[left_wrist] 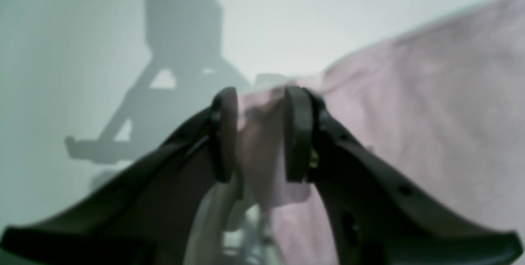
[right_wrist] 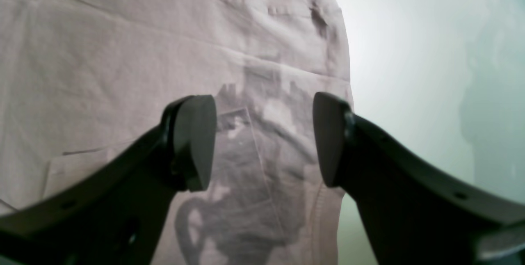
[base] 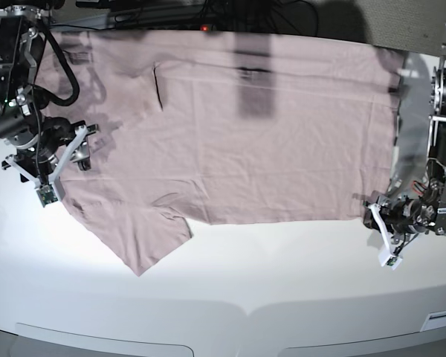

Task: Fold the T-shirt properly
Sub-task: 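Move both grippers away from the robot toward the shirt's hem corners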

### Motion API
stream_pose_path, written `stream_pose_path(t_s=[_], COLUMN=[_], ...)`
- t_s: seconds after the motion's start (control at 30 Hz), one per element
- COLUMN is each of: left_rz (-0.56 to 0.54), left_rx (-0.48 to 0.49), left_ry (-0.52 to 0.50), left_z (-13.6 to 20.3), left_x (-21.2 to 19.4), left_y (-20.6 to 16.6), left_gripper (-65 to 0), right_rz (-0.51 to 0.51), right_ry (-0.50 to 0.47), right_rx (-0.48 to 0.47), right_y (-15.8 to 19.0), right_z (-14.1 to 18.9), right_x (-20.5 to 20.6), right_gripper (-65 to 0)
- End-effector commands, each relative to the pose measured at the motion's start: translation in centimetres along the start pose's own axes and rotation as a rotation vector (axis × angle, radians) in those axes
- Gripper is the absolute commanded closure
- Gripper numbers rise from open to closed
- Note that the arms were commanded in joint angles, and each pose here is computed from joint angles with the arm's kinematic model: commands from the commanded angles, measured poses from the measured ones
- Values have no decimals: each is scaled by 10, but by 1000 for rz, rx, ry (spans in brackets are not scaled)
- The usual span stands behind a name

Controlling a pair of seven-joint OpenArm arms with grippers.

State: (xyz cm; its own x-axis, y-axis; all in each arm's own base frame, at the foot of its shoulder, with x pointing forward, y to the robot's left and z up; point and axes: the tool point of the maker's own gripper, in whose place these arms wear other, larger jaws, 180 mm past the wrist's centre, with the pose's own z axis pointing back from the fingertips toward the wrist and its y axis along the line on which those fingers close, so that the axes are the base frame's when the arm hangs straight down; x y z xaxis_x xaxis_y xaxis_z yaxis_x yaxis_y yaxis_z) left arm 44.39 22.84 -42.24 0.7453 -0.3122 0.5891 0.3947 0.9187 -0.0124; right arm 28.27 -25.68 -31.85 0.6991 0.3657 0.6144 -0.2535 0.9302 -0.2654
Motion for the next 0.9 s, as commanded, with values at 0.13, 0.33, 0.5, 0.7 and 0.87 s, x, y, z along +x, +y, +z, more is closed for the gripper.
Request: stream_pose_path(t_s=[0.13,0.33,0.5,0.7,0.87], left_rz=[-1,28,56,55,54], left_rx=[50,57,57,59,69], left_ry=[-83,-89,-105,-101,-138], left_z=[18,24,29,30,32], left_x=[28,26,26,25,31], left_y=[27,36,42,43,47], left_gripper=[-192,-192,-194,-457,-455], right_rz=[10,11,10,10,10], right_ry=[-42,-43,-39,-34,-34], right_rx=[-22,-23,-24,-24,-23], right_y=[-8,-8,-8,-8,-8], right_z=[5,5,5,5,5], right_x=[13,13,12,11,11], right_gripper=[-373,-373,-373,-373,-373])
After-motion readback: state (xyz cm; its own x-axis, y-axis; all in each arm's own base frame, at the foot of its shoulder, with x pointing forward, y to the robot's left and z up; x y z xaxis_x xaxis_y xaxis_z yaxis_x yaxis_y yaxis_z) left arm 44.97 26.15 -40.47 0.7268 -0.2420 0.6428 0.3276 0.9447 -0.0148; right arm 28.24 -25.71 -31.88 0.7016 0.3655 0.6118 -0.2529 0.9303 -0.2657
